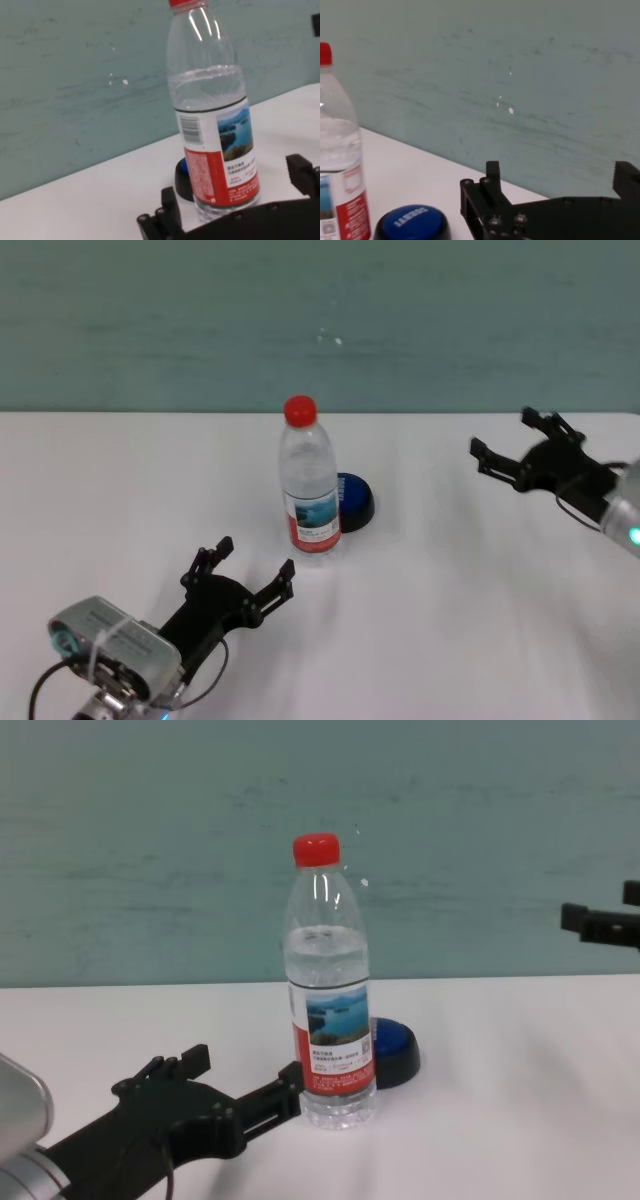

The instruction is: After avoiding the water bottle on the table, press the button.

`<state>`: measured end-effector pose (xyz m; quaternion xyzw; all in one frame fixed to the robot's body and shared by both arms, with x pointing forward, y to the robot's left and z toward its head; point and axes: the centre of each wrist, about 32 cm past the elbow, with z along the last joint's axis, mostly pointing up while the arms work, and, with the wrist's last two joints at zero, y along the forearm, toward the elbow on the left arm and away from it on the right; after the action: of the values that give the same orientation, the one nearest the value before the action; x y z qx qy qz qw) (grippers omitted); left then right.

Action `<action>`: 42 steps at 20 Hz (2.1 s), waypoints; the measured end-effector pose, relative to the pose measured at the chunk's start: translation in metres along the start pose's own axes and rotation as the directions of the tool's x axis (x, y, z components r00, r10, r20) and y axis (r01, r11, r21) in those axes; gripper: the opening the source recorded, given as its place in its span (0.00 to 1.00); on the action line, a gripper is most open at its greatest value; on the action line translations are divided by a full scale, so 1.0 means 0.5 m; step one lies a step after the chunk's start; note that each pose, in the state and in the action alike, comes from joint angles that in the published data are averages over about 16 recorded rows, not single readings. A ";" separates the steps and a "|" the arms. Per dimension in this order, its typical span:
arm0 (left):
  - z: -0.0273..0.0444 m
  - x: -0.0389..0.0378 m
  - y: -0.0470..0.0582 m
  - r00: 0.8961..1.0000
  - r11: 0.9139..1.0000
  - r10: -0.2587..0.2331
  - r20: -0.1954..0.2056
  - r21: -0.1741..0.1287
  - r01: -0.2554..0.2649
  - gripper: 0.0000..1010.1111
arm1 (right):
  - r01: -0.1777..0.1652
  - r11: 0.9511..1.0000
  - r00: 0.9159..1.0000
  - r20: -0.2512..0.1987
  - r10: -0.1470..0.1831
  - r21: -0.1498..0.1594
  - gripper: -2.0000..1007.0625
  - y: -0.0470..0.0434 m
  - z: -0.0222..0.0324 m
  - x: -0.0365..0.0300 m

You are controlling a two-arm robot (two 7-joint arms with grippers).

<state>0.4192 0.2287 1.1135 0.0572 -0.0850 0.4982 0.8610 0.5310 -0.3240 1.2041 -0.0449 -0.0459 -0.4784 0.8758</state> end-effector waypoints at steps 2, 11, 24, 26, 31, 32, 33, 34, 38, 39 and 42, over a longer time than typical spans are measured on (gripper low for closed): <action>0.000 0.000 0.000 1.000 1.000 0.000 0.000 0.000 0.000 0.99 | 0.006 1.000 1.000 -0.006 -0.006 0.011 1.00 -0.020 0.000 -0.016; 0.000 0.000 0.000 1.000 1.000 0.000 0.000 0.000 0.000 0.99 | 0.016 0.999 0.999 -0.047 -0.014 0.052 1.00 -0.083 -0.006 -0.096; 0.000 0.000 0.000 1.000 1.000 0.000 0.000 0.000 0.000 0.99 | -0.036 0.995 0.993 -0.112 0.046 0.089 1.00 -0.100 -0.049 -0.193; 0.000 0.000 0.000 1.000 1.000 0.000 0.000 0.000 0.000 0.99 | -0.046 0.995 0.991 -0.119 0.057 0.091 1.00 -0.099 -0.057 -0.205; 0.000 0.000 0.000 1.000 1.000 0.000 0.000 0.000 0.000 0.99 | -0.068 0.993 0.988 -0.132 0.080 0.092 1.00 -0.094 -0.071 -0.232; 0.000 0.000 0.000 1.000 1.000 0.000 0.000 0.000 0.000 0.99 | -0.072 0.993 0.988 -0.133 0.084 0.091 1.00 -0.092 -0.072 -0.239; 0.000 0.000 0.000 1.000 1.000 0.000 0.000 0.000 0.000 0.99 | -0.076 0.993 0.987 -0.133 0.087 0.091 1.00 -0.091 -0.074 -0.244; 0.000 0.000 0.000 1.000 1.000 0.000 0.000 0.000 0.000 0.99 | -0.079 0.993 0.987 -0.132 0.090 0.090 1.00 -0.090 -0.076 -0.249; 0.000 0.000 0.000 1.000 1.000 0.000 0.000 0.000 0.000 0.99 | -0.086 0.993 0.987 -0.126 0.096 0.084 1.00 -0.085 -0.079 -0.268; 0.000 0.000 0.000 1.000 1.000 0.000 0.000 0.000 0.000 0.99 | -0.086 0.993 0.988 -0.123 0.096 0.083 1.00 -0.084 -0.079 -0.271; 0.000 0.000 0.000 1.000 1.000 0.000 0.000 0.000 0.000 0.99 | -0.083 0.994 0.990 -0.107 0.091 0.078 1.00 -0.081 -0.080 -0.281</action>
<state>0.4192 0.2287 1.1135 0.0572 -0.0850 0.4982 0.8610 0.4230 -0.2335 1.1485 0.0116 -0.0130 -0.4396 0.8980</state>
